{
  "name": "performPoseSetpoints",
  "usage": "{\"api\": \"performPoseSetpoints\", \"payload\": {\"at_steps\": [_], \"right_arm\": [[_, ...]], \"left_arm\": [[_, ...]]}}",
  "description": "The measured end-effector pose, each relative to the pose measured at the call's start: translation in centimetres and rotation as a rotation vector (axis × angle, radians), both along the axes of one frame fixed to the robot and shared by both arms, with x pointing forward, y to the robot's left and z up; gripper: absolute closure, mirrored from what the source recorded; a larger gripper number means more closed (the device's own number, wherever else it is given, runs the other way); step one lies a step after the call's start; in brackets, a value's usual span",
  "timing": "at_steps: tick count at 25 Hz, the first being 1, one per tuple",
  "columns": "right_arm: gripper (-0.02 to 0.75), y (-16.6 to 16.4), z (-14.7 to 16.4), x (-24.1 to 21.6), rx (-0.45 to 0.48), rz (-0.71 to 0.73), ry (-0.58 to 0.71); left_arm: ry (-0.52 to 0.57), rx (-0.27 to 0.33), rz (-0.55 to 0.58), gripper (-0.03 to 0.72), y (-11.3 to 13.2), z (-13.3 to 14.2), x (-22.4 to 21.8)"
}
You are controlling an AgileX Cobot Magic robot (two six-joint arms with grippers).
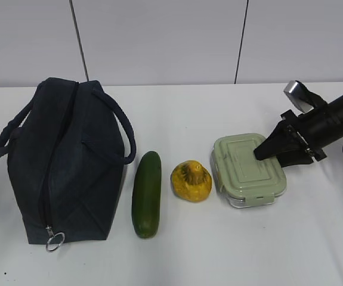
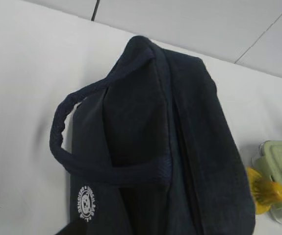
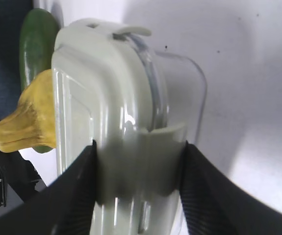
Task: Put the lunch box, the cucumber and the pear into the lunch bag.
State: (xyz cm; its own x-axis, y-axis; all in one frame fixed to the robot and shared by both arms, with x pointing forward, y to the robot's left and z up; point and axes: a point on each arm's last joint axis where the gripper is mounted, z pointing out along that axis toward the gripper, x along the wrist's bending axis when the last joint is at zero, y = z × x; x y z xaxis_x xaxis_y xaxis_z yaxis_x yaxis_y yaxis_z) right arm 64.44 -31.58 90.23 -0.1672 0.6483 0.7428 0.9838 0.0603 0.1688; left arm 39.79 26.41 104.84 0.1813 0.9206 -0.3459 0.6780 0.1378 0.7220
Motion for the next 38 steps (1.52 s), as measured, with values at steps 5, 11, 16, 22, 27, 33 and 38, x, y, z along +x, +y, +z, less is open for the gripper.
{"api": "performPoseSetpoints", "payload": {"at_steps": [5,11,16,22,27,33,38], "right_arm": [[0.367,0.0,0.0,0.1,0.003,-0.007,-0.003],[0.367,0.0,0.1,0.2,0.009,-0.019,-0.008],[0.367,0.0,0.8,0.2,-0.005,-0.028,-0.031],[0.367,-0.3,2.0,0.5,-0.048,-0.046,-0.082],[0.367,-0.2,2.5,0.6,-0.034,-0.072,-0.079],[0.367,0.0,2.8,0.9,0.013,-0.121,-0.067],[0.368,0.2,3.2,1.2,0.063,-0.167,-0.070]], "left_arm": [[0.054,-0.041,-0.038,0.232,-0.6,-1.5,2.1],[0.051,-0.051,-0.088,0.231,-1.0,-2.3,3.1],[0.076,-0.056,-0.114,0.232,-1.2,-3.0,3.7],[0.130,-0.061,-0.114,0.368,-1.3,-4.1,4.4],[0.146,-0.069,-0.110,0.651,-1.3,-4.4,4.6],[0.147,-0.072,-0.108,0.701,-1.3,-4.4,4.6],[0.147,-0.078,-0.107,0.701,-1.3,-4.4,4.6]]}}
